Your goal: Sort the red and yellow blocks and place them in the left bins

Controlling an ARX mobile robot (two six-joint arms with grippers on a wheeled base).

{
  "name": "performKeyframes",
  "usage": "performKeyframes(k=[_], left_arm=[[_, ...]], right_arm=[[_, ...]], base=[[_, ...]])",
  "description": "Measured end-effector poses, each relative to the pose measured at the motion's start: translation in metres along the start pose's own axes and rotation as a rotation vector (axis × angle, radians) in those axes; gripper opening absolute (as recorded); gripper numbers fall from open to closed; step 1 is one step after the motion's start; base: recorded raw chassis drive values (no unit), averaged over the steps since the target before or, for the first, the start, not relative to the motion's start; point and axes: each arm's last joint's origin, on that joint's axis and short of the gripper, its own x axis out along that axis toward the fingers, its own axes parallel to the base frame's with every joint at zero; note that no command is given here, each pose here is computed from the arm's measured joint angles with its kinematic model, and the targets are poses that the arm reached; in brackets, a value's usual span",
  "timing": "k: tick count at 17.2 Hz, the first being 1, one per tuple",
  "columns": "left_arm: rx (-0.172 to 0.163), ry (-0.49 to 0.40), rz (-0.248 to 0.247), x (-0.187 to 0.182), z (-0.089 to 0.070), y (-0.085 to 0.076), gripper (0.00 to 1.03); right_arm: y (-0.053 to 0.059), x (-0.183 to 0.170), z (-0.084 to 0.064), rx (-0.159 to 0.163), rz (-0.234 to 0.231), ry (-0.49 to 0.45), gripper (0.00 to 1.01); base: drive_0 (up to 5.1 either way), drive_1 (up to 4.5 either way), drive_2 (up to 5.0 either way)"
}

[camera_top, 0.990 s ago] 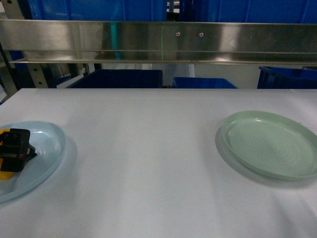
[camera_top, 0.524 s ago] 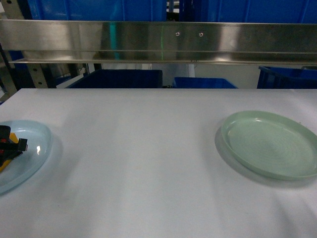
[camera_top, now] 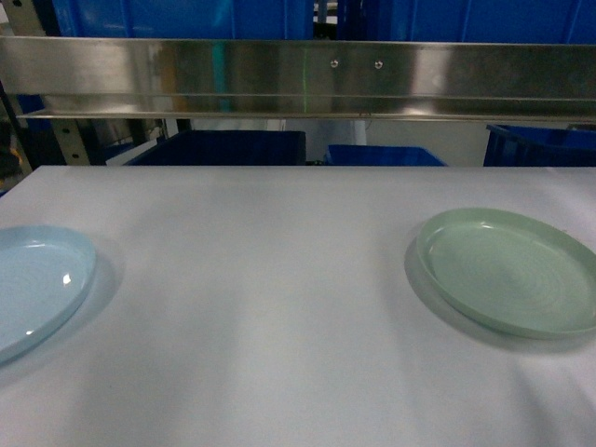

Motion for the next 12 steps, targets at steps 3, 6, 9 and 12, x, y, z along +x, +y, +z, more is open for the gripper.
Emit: performKeyframes(k=[3, 6, 9, 12], left_arm=[[-0.029, -0.028, -0.082, -0.035, 0.015, -0.011, 0.27], [-0.048, 0.002, -0.118, -0.061, 0.002, -0.016, 0.27], [-0.043, -0.033, -0.090, -0.082, -0.010, -0.012, 0.27], [-0.033, -0.014, -0.081, -0.088, -0.026, -0.013, 0.27]], right_arm=[[0.000, 0.000, 0.000, 0.000, 0.000, 0.000, 0.28], [0.000, 0.000, 0.000, 0.000, 0.000, 0.000, 0.28], [0.000, 0.000, 0.000, 0.000, 0.000, 0.000, 0.28], [0.000, 0.000, 0.000, 0.000, 0.000, 0.000, 0.28]], base=[[0.0, 0.00, 0.0], [0.0, 0.00, 0.0], [0.0, 0.00, 0.0], [0.0, 0.00, 0.0]])
